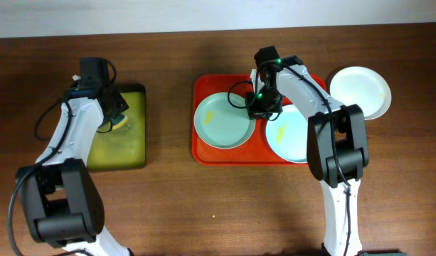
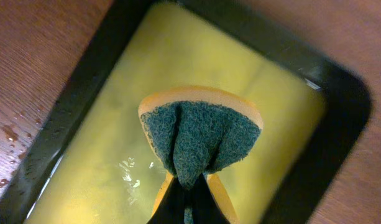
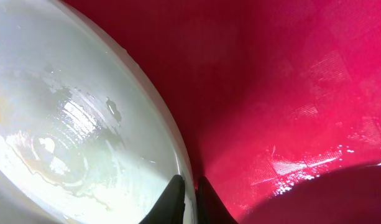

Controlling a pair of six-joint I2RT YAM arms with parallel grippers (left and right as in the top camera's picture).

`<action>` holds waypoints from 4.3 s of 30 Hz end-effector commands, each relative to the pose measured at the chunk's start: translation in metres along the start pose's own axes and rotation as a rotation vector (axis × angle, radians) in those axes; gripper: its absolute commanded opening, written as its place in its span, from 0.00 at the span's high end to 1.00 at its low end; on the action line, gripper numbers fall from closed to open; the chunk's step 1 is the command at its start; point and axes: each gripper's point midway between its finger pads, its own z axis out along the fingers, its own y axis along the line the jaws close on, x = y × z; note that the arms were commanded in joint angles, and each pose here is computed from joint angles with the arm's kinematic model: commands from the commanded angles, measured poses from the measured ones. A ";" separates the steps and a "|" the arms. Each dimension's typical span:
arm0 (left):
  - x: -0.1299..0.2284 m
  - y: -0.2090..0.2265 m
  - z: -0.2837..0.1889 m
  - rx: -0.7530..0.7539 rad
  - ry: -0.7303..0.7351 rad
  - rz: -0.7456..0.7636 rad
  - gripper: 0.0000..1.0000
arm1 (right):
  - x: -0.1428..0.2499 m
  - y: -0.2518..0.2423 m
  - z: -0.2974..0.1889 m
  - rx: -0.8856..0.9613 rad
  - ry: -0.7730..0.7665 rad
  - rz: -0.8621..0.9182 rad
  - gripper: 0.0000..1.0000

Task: Clean dirty plates on tray and stack at the side
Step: 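Dip the sponge in the soapy tray and lift it with the left gripper, then scrub the pale green plate with the sponge in the left gripper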

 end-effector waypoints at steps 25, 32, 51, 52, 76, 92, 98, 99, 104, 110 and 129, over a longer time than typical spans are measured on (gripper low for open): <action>0.077 -0.137 -0.079 0.341 0.040 0.316 1.00 | 0.010 0.006 0.011 -0.007 0.046 0.129 0.58; 0.080 -0.135 -0.079 0.335 0.050 0.319 1.00 | 0.033 0.003 0.009 0.014 0.139 0.196 0.01; 0.082 -0.133 -0.078 0.327 0.061 0.323 1.00 | 0.035 0.021 0.027 0.255 0.004 0.516 0.34; 0.082 -0.133 -0.078 0.326 0.061 0.324 1.00 | 0.037 0.014 0.032 0.280 -0.005 0.540 0.34; 0.115 -0.202 -0.110 0.536 0.028 0.436 1.00 | 0.037 -0.024 0.021 0.323 0.102 -0.036 0.94; 0.167 -0.239 -0.061 0.534 0.110 0.516 1.00 | 0.040 -0.012 0.012 0.140 0.141 0.148 0.96; 0.185 -0.249 -0.030 0.516 0.153 0.465 1.00 | 0.033 -0.011 0.013 0.135 0.116 0.154 0.96; 0.188 -0.250 -0.023 0.512 0.159 0.467 1.00 | 0.033 -0.011 0.013 0.134 0.114 0.153 0.96; 0.174 -0.220 0.012 0.281 0.057 0.481 1.00 | 0.033 -0.012 0.013 0.138 0.113 0.153 0.96; 0.137 -0.199 -0.012 0.128 -0.082 0.566 1.00 | 0.030 -0.011 0.014 0.135 0.102 0.150 0.96; 0.139 -0.197 -0.040 0.142 -0.058 0.555 1.00 | 0.030 -0.011 0.014 0.134 0.100 0.150 0.95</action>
